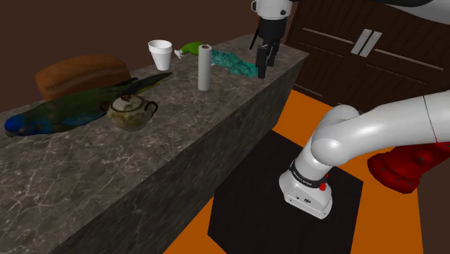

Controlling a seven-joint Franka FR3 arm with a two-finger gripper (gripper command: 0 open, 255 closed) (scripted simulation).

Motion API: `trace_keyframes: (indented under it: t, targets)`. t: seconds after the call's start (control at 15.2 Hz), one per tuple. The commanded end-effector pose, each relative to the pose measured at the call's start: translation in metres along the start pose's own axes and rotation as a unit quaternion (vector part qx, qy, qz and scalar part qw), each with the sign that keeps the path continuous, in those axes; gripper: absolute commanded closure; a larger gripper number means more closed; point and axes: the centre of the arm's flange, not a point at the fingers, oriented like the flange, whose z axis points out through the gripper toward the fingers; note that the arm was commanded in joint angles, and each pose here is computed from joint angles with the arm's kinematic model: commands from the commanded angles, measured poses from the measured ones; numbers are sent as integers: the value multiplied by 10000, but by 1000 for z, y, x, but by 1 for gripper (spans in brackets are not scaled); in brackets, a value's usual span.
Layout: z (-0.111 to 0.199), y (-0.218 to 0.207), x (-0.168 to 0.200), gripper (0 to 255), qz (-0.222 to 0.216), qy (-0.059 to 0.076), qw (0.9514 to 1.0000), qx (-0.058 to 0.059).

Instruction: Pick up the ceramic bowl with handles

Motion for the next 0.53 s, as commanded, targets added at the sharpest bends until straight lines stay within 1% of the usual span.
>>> trace_keyframes:
  t: [0.0,0.46]
  targets:
    - [0,0,0,0,0,0,10000,0]
    - [8,-46,73,0,-85,136,9998,117]
